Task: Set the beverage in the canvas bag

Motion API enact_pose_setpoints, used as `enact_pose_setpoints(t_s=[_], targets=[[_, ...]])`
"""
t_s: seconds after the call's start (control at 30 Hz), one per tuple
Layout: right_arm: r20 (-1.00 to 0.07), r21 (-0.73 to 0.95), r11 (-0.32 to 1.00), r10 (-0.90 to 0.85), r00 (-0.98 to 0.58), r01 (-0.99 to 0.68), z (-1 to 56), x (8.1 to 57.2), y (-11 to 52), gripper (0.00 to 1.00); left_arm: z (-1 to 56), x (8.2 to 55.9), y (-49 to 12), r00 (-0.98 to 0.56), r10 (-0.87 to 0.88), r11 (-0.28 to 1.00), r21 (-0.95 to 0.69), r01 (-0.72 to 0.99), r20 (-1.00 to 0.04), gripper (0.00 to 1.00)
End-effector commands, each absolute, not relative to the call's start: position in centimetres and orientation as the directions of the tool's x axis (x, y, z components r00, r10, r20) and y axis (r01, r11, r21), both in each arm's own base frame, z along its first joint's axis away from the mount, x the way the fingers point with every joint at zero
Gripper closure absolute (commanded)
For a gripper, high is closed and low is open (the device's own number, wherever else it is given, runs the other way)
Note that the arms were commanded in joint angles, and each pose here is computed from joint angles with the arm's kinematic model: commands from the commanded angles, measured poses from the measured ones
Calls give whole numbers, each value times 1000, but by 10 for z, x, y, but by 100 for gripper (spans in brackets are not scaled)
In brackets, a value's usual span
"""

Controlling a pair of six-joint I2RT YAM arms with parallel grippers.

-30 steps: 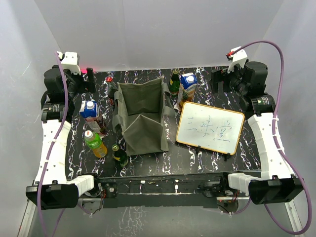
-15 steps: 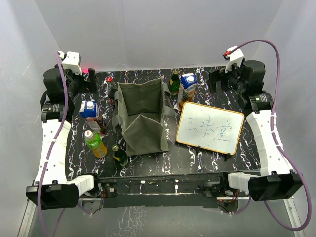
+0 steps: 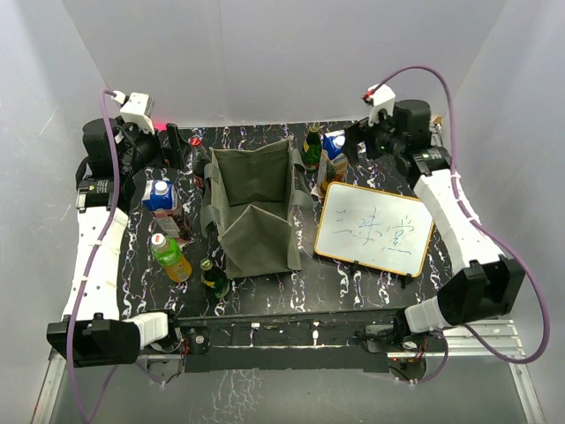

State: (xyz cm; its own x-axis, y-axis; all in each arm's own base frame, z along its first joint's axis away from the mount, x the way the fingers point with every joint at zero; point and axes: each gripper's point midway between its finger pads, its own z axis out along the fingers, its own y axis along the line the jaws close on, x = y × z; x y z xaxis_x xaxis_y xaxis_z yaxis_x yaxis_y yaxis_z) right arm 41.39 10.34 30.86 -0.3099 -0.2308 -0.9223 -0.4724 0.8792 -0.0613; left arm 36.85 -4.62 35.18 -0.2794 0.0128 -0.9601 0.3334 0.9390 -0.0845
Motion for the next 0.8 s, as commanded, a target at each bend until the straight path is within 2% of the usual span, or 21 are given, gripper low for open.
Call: enact_pose_setpoints(t_s=[0.0,0.23,0.43,0.67,0.77], targets=[[-951,-118,888,-230,-207,-445,335,441,129,2,358,363,-65,-285,-43,905,-159,394,-957,5],[-927,-113,914,-238,-291,-389,305,476,146,2,353,364,-74,-303,-76,883,-206,422,-950,9],[-916,-155,951,-240,-321,-269,292,495,131,2,352,366,-77,-313,-89,875,-224,429,-946,10],[-902,-125,933,-248,-353,-337,271,495,144,1,349,366,-79,-320,-94,869,-235,436,-943,12],[-897,-106,925,-247,-366,-364,263,495,150,4,350,366,-81,-322,-98,863,-242,444,-942,14]])
